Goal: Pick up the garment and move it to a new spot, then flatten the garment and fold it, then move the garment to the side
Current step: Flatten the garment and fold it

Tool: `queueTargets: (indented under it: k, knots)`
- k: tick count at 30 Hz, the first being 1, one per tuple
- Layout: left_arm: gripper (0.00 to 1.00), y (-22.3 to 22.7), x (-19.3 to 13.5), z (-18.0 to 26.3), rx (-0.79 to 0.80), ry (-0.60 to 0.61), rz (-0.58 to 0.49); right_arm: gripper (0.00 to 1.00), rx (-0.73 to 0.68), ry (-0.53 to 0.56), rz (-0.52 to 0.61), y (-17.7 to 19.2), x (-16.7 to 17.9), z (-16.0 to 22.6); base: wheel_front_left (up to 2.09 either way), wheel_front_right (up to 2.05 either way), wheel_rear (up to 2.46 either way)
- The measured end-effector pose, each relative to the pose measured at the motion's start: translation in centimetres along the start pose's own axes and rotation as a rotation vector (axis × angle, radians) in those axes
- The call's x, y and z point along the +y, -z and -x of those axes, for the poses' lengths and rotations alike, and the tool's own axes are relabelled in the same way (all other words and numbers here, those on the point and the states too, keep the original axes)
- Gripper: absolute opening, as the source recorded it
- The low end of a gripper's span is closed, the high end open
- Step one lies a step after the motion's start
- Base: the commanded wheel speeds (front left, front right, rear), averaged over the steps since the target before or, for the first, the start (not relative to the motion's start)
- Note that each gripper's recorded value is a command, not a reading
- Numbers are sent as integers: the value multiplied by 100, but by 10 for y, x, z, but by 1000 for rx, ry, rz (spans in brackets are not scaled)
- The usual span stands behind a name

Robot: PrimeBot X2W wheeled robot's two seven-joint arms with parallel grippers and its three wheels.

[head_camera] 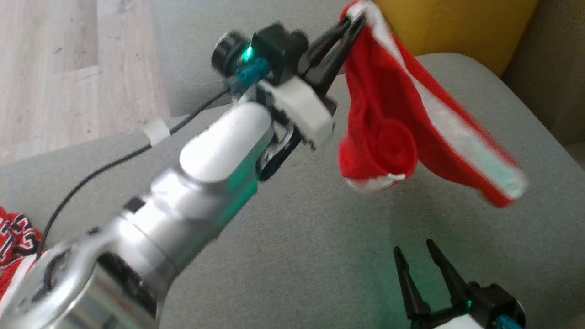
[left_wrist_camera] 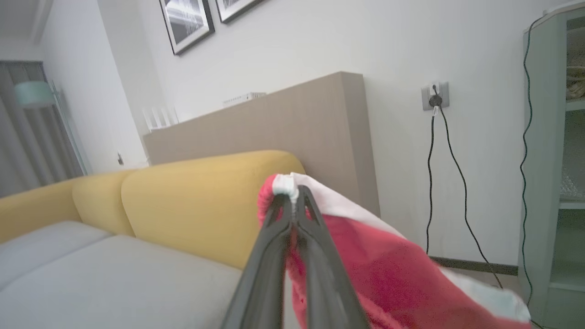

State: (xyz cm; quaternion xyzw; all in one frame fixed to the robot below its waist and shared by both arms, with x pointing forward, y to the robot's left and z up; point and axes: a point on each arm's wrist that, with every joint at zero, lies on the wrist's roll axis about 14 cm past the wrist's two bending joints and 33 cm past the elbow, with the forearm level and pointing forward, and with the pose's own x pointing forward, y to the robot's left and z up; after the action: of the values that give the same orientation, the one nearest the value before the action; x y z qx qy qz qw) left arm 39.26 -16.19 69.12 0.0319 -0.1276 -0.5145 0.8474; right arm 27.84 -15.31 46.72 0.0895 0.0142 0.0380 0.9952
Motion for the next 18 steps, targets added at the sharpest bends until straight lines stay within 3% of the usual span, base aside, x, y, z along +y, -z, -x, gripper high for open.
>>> queueTargets:
  k: [4, 5, 11, 18]
  knots:
    - [0, 72, 6, 30, 144, -62, 122, 100, 7, -13, -12, 1, 4, -5, 0, 0, 0]
    - [0, 72, 6, 30, 144, -62, 122, 100, 7, -13, -12, 1, 4, -5, 0, 0, 0]
    - [0, 198, 20, 119, 412, -226, 265, 100, 58, -4, -44, 13, 1, -12, 0, 0, 0]
    - [0, 227, 66, 165, 472, -370, 258, 100, 100, 75, -111, 26, -23, -19, 0, 0, 0]
